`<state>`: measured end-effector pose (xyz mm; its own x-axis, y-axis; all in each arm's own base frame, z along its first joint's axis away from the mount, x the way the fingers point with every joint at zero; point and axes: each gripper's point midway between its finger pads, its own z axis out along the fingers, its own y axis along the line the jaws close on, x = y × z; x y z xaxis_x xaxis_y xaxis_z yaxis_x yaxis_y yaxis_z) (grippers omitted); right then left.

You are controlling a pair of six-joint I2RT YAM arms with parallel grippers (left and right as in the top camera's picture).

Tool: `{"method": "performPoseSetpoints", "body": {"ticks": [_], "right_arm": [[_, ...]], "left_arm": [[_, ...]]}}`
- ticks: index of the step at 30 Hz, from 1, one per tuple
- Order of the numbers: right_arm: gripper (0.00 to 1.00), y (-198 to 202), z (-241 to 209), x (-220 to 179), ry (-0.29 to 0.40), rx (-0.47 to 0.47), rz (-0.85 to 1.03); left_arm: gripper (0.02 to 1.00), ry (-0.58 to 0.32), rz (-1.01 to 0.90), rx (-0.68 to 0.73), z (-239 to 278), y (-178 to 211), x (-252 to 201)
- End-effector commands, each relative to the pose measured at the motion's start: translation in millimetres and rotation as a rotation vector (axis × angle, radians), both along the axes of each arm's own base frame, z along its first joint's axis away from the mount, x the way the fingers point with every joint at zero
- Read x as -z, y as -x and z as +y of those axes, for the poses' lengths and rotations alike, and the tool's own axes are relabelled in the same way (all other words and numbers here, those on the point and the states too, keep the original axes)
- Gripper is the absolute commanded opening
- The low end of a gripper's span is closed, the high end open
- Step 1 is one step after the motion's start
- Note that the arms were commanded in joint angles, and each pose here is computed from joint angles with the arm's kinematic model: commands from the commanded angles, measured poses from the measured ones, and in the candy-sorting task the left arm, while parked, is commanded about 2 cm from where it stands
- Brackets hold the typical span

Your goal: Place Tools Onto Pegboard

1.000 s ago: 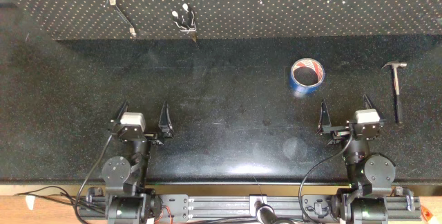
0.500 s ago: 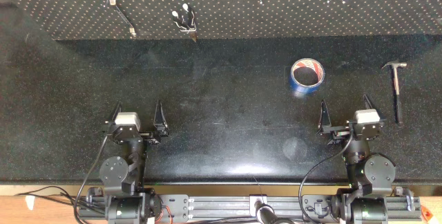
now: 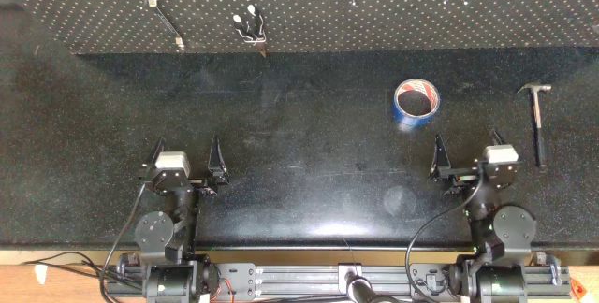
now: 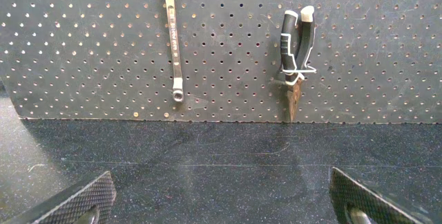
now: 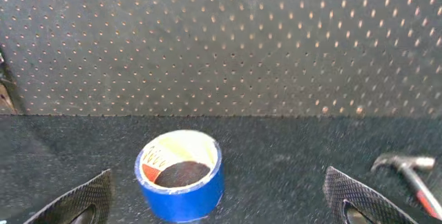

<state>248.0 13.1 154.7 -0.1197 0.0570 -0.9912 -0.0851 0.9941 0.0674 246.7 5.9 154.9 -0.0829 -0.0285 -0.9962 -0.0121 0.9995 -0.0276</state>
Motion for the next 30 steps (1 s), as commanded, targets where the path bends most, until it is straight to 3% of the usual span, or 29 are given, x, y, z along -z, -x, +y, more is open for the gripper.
{"method": "performPoseSetpoints", "body": {"ticks": [1, 3, 7, 10, 14, 20, 23, 30], "right_arm": [[0.980, -9.3, 18.5, -45.0, -0.069, -0.079, 0.031], [0.978, -21.7, 36.9, -58.6, -0.083, -0.148, 0.089], [0.976, -50.6, 93.2, -54.2, -0.147, -0.381, 0.287], [0.976, -68.3, 112.6, -29.5, -0.144, -0.415, 0.470], [0.976, -89.0, 117.9, -1.1, -0.128, -0.377, 0.660], [0.976, -103.1, 92.7, 55.9, -0.100, -0.142, 0.988], [0.976, -110.6, 85.2, 70.0, -0.053, -0.081, 1.092], [0.974, -116.2, 84.3, 98.2, 0.004, -0.081, 1.196]], "left_arm": [[0.996, 0.004, -0.006, -0.005, 0.4, 0.8, -0.9], [0.996, 0.004, -0.006, -0.005, 0.4, 0.8, -0.9], [0.996, 0.004, -0.006, -0.005, 0.4, 0.8, -0.9], [0.996, 0.004, -0.006, -0.005, 0.4, 0.8, -0.9], [0.996, 0.004, -0.006, -0.005, 0.4, 0.8, -0.9], [0.996, 0.004, -0.006, -0.005, 0.4, 0.8, -0.9], [0.996, 0.004, -0.006, -0.005, 0.4, 0.8, -0.9], [0.996, 0.004, -0.006, -0.005, 0.4, 0.8, -0.9]]}}
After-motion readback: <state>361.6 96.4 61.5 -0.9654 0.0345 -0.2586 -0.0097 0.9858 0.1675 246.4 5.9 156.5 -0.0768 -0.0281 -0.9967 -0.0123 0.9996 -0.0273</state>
